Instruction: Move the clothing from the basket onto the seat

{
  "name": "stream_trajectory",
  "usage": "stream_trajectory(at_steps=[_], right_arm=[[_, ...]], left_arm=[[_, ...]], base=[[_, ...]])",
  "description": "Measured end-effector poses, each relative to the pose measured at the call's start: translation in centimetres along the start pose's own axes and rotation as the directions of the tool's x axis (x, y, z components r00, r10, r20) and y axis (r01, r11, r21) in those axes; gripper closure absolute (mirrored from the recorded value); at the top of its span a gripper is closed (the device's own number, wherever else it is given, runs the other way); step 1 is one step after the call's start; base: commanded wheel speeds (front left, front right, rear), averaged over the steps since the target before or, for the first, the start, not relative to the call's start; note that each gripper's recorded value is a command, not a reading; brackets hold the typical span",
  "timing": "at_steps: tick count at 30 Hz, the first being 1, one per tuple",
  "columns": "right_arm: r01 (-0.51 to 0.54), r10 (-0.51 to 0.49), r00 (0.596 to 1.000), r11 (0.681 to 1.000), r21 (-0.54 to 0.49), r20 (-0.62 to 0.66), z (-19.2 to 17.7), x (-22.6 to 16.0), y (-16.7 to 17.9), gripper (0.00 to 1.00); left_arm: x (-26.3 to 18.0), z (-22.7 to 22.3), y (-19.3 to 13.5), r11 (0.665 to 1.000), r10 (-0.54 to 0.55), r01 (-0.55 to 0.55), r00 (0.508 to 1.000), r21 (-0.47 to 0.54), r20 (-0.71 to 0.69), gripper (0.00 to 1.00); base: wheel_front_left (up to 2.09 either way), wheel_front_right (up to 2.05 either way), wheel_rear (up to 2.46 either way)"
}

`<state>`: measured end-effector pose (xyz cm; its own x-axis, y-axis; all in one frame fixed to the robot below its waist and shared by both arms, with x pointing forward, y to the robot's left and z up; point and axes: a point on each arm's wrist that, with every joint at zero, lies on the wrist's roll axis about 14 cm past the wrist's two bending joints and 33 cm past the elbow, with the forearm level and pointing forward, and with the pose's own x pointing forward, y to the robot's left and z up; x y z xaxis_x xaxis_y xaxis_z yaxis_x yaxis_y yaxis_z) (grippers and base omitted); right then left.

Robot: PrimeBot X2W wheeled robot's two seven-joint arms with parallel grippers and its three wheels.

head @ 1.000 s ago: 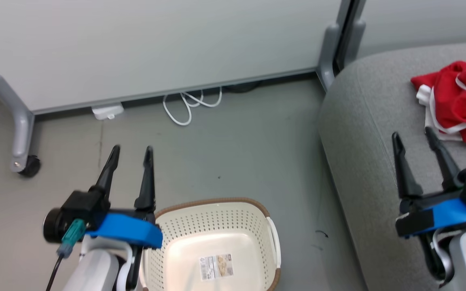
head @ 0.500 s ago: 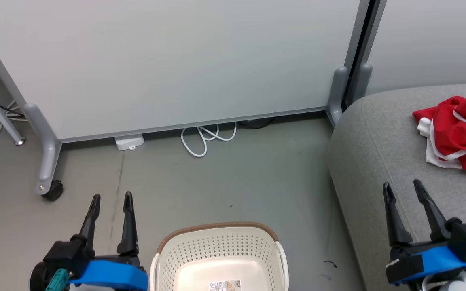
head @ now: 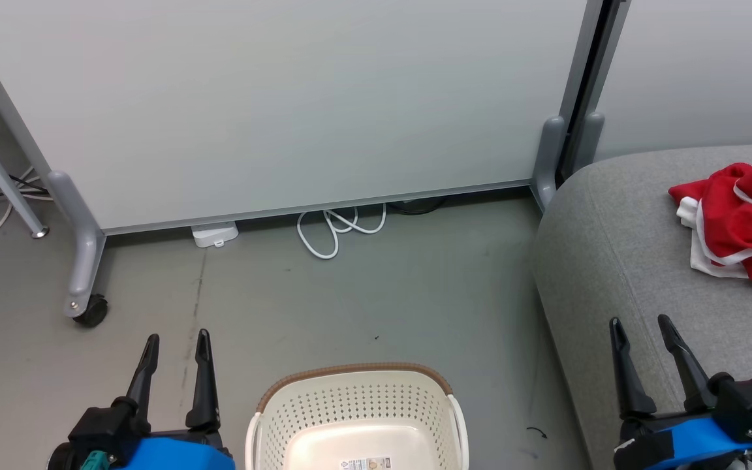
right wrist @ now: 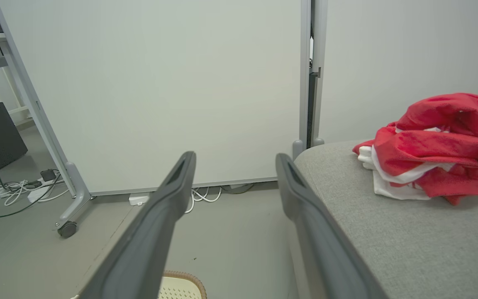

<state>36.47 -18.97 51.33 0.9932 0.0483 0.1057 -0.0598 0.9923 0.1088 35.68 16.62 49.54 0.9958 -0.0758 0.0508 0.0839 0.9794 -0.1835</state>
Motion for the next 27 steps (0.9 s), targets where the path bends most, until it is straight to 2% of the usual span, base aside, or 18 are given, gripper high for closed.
stream_trajectory(at_steps=[3,4,10,15,27], right_arm=[[0.002,-0.002,1.000,1.000,0.004,0.001,0.0,0.0,0.0,0.00],[0.002,-0.002,1.000,1.000,0.004,0.001,0.0,0.0,0.1,1.00],[0.016,-0.014,0.998,1.000,0.021,-0.069,-2.1,-0.9,-0.1,1.00],[0.053,-0.043,0.995,0.992,0.110,-0.090,-2.5,-0.9,-0.6,1.00],[0.120,-0.087,0.989,0.942,0.312,-0.115,-2.7,-0.8,-1.3,1.00]], left_arm=[[-0.1,-0.1,0.1,1.000,0.001,-0.001,1.000,0.002,-0.004,0.00],[-0.1,-0.1,0.2,1.000,0.002,-0.002,1.000,0.008,-0.004,1.00],[-1.3,-2.7,0.6,1.000,0.025,-0.026,0.996,-0.008,-0.088,1.00],[-1.4,-3.0,1.2,0.994,0.055,-0.066,0.992,-0.093,-0.112,1.00],[-1.1,-2.9,2.2,0.947,0.103,-0.136,0.986,-0.289,-0.128,1.00]], base=[[0.00,0.00,0.00],[0.00,0.00,0.00],[0.00,0.00,0.00],[0.00,0.00,0.00],[0.00,0.00,0.00]])
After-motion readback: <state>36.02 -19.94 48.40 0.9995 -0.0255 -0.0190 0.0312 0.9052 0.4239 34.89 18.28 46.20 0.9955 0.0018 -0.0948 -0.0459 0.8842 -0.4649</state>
